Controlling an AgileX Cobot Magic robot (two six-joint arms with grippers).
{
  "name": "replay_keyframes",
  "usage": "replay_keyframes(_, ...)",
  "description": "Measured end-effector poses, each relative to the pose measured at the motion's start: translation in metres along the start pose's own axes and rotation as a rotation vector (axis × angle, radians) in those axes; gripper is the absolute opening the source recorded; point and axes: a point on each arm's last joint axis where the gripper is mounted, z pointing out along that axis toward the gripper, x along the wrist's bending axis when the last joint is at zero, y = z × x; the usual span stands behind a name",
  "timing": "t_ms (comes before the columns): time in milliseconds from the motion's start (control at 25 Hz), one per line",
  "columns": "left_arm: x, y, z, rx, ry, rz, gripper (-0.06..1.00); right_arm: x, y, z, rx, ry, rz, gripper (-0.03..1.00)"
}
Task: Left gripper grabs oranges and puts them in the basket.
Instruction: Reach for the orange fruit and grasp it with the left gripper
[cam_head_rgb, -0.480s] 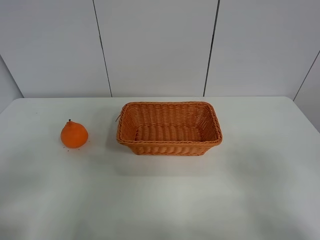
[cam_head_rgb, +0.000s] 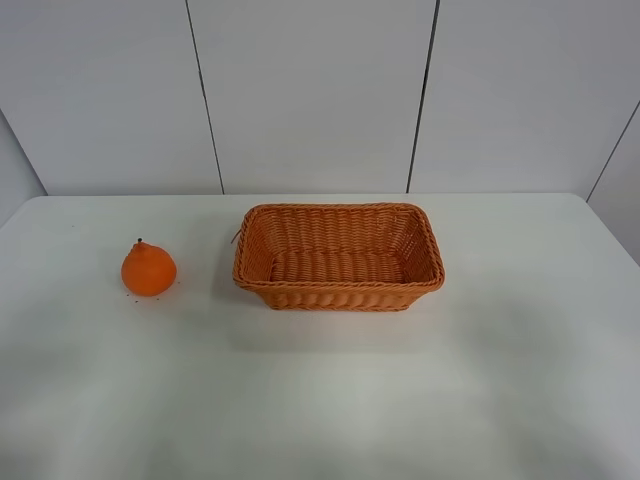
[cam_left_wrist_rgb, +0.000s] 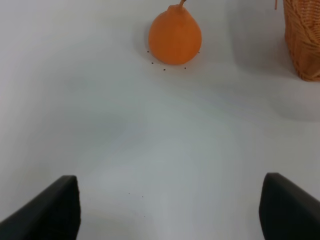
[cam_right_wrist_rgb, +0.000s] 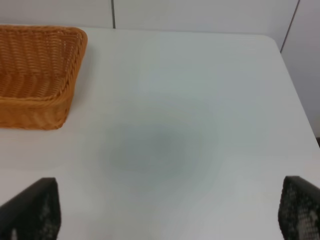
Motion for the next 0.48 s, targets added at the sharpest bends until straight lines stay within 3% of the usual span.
replay_keyframes(320, 0.000, 0.007, -0.006, -0.030, -0.001, 0.002, 0.84, 0.000, 0.000, 0.000, 0.000, 0.000, 0.000, 0.69)
replay_keyframes(480, -0.001, 0.037, -0.003, 0.069, 0.001, 0.007, 0.84, 0.000, 0.000, 0.000, 0.000, 0.000, 0.000, 0.69)
